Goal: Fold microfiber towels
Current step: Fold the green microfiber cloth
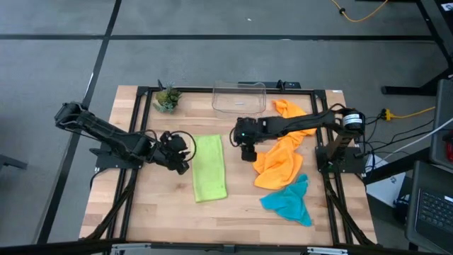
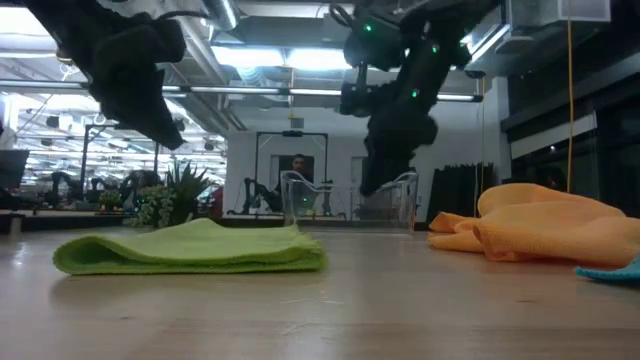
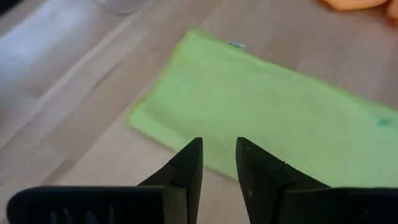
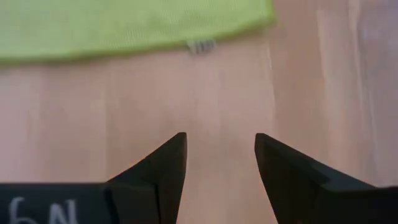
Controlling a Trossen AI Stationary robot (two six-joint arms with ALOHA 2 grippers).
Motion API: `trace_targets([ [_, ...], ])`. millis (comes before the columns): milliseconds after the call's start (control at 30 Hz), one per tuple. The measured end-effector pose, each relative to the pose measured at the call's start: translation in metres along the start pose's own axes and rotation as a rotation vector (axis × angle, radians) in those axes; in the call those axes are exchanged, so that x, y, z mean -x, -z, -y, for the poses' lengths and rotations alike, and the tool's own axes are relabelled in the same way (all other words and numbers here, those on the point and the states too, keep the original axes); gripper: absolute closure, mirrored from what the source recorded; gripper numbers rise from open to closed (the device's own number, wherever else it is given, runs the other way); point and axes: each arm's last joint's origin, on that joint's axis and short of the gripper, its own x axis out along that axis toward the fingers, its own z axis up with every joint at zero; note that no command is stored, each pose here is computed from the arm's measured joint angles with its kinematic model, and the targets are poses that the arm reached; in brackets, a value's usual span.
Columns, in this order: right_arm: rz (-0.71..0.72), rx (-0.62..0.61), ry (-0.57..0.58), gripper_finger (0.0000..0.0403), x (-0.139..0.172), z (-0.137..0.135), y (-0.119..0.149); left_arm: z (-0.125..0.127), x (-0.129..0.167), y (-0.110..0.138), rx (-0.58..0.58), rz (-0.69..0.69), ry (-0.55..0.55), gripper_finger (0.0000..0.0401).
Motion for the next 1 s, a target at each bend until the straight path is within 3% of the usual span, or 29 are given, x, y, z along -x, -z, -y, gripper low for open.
trace_targets([
  [267, 0.265, -0.022, -0.093, 0.021, -0.018, -0.024, 0.002, 0.014, -0.019, -0.014, -0.184, 0.035, 0.142, 0.0311],
  [567, 0.316, 0.099, -0.201, 0.021, -0.012, -0.077, 0.005, 0.029, -0.044, 0.007, -0.458, -0.149, 0.273, 0.0311],
  [833, 0.372, 0.216, -0.274, 0.021, -0.001, -0.121, 0.007, 0.063, -0.029, 0.02, -0.487, -0.048, 0.442, 0.0311],
  [1000, 0.396, 0.168, -0.249, 0.021, 0.009, -0.142, 0.002, 0.081, -0.012, 0.032, -0.521, 0.004, 0.55, 0.0311],
])
